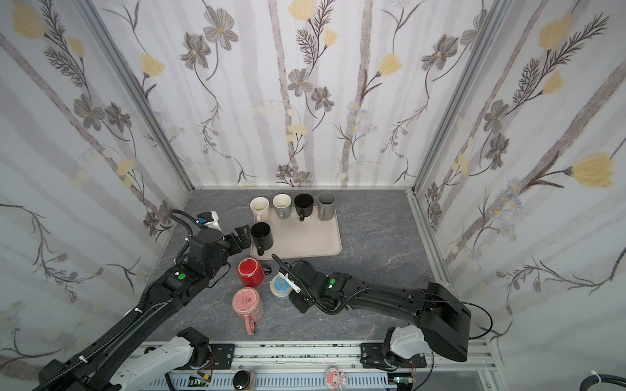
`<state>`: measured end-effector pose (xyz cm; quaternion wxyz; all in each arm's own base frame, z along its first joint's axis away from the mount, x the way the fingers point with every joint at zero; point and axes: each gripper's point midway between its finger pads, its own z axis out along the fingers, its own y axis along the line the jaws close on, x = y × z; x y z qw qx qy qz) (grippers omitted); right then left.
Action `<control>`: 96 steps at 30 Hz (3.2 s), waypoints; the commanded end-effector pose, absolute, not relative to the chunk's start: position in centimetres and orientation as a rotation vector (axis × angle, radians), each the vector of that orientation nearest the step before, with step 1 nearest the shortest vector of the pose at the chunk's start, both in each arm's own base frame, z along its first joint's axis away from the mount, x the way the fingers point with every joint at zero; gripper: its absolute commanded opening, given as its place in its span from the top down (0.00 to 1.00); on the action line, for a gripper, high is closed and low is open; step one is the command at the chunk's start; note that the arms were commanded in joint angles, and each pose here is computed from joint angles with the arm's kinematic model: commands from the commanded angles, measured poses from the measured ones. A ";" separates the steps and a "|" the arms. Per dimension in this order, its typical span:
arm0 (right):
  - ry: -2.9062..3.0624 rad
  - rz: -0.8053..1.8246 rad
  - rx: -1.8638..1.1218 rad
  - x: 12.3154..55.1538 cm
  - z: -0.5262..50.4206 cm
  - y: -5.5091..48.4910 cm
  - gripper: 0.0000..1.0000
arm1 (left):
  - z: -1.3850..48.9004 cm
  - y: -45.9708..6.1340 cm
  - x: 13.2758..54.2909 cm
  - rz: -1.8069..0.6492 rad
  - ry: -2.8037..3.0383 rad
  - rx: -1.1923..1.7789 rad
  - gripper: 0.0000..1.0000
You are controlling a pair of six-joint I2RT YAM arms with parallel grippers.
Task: Turn the mug right side up
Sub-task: Pick up the mug from the bottom-center of the table, then place the mug on the tray.
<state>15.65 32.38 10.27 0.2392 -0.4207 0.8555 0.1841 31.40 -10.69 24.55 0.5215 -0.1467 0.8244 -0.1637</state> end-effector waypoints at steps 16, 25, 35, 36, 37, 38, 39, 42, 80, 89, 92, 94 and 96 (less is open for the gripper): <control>2.387 0.414 -1.227 15.8 8.7 32.2 0.71 | 25.3 -10.8 31.7 -0.427 1.948 -0.362 0.00; 2.390 0.405 -1.246 15.6 8.3 31.9 0.91 | 25.3 -11.1 31.8 -0.445 1.954 -0.353 0.00; 2.313 0.477 -1.128 16.0 11.1 31.5 1.00 | 26.6 -11.9 31.7 -0.511 1.926 -0.327 0.00; 2.300 0.493 -1.099 16.2 11.7 31.4 1.00 | 26.7 -12.1 31.7 -0.523 1.923 -0.321 0.00; 2.290 0.507 -1.072 16.4 12.3 31.3 1.00 | 26.8 -12.3 31.7 -0.537 1.921 -0.316 0.00; 2.275 0.529 -1.041 16.5 13.1 31.2 1.00 | 27.0 -12.5 31.7 -0.550 1.917 -0.311 0.00; 2.257 0.552 -1.009 16.8 14.1 31.1 1.00 | 27.2 -12.7 31.7 -0.567 1.909 -0.304 0.00; 2.177 0.624 -0.892 18.0 17.6 30.9 1.00 | 28.3 -13.6 31.5 -0.639 1.872 -0.270 0.00; 1.006 1.707 -0.645 19.3 45.9 33.2 1.00 | 42.0 -20.4 22.0 -1.505 1.237 0.274 0.39; 1.061 1.730 -0.631 20.0 44.5 34.7 1.00 | 43.0 -20.3 21.5 -1.513 1.213 0.287 0.61; 1.075 1.737 -0.624 20.1 44.2 35.0 1.00 | 43.0 -20.3 21.6 -1.515 1.220 0.282 0.73; 1.082 1.734 -0.615 20.1 44.1 34.9 1.00 | 42.7 -20.3 22.1 -1.504 1.238 0.265 0.83; 1.115 1.722 -0.602 20.5 43.7 35.0 0.99 | 42.5 -20.3 22.6 -1.486 1.261 0.247 0.94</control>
